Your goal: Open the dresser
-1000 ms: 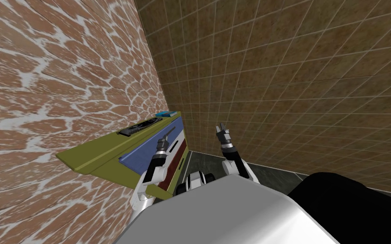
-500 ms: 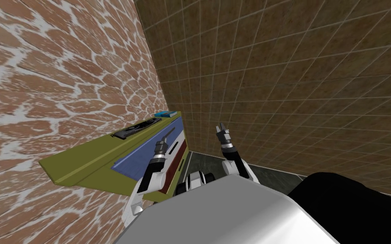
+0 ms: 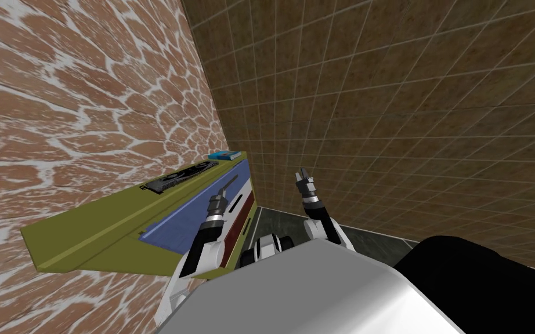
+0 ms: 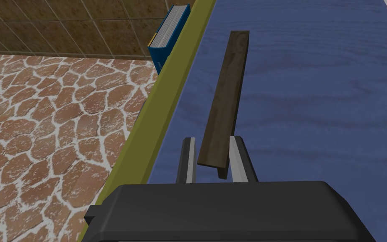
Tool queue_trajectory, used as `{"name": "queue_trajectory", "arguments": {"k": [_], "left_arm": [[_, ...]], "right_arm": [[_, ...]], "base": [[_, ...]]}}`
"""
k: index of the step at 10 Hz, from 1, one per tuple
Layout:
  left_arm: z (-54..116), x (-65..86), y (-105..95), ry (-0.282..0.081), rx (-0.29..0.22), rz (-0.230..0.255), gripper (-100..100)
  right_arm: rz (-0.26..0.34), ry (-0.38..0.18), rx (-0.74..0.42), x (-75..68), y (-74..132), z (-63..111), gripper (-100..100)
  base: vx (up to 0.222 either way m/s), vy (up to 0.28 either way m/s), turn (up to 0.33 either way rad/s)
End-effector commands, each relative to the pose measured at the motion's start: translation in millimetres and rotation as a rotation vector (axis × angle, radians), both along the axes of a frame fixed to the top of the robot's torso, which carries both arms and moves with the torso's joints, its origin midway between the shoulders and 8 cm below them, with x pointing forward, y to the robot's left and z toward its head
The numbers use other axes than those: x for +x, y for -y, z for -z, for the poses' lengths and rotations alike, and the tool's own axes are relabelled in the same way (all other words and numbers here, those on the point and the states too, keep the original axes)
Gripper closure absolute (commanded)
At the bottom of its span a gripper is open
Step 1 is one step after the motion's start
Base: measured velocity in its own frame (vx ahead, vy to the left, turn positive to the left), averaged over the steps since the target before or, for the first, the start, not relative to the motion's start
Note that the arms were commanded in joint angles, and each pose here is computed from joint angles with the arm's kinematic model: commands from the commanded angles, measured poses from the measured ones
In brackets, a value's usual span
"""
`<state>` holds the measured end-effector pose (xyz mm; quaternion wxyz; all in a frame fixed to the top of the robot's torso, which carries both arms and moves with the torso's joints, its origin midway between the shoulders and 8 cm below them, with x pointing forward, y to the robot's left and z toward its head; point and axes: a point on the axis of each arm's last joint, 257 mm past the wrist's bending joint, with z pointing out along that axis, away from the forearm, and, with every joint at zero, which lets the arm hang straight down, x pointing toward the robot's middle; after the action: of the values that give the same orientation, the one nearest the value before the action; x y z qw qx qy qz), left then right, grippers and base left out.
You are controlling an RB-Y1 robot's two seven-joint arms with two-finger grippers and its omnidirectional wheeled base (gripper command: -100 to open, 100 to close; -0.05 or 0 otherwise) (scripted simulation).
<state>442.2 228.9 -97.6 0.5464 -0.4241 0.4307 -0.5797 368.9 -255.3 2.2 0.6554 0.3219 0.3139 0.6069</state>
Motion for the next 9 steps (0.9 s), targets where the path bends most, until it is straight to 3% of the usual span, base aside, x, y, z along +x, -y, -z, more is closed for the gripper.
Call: {"name": "queue_trajectory", "arguments": {"k": [1,3,4,5,7,8,9], "left_arm": [[-7.6,-6.5,0.4,-0.006,-0.004,-0.004,100],[-12.3,-10.0,0.7,-0.008,-0.005,-0.006,100],[-3.2,-8.6,-0.4,-0.027,-0.005,-0.006,100],[-3.5,3.0,1.2,-0.009,-0.013,-0.006,100],[-0.1,17.8,8.2,-0.01,-0.012,0.01,100],[10.3,20.9,8.1,-0.03,-0.011,0.009,100],[0.4,31.0,10.4,0.007,-0.02,0.01,100]], "right_arm": [[0.0,0.0,0.0,0.0,0.0,0.0,0],[0.0,0.0,0.0,0.0,-0.1,-0.1,0],[0.0,0.0,0.0,0.0,0.0,-0.1,0],[0.0,0.0,0.0,0.0,0.0,0.0,0],[0.0,0.0,0.0,0.0,0.0,-0.1,0],[0.0,0.0,0.0,0.0,0.0,0.0,0],[0.0,0.0,0.0,0.0,0.0,0.0,0]], "base": [[-0.063,-0.18,0.028],[-0.054,-0.155,0.016],[-0.012,-0.052,0.002],[-0.096,-0.035,0.09],[-0.081,-0.021,0.03],[-0.019,0.013,-0.001],[-0.099,0.013,0.098]]}}
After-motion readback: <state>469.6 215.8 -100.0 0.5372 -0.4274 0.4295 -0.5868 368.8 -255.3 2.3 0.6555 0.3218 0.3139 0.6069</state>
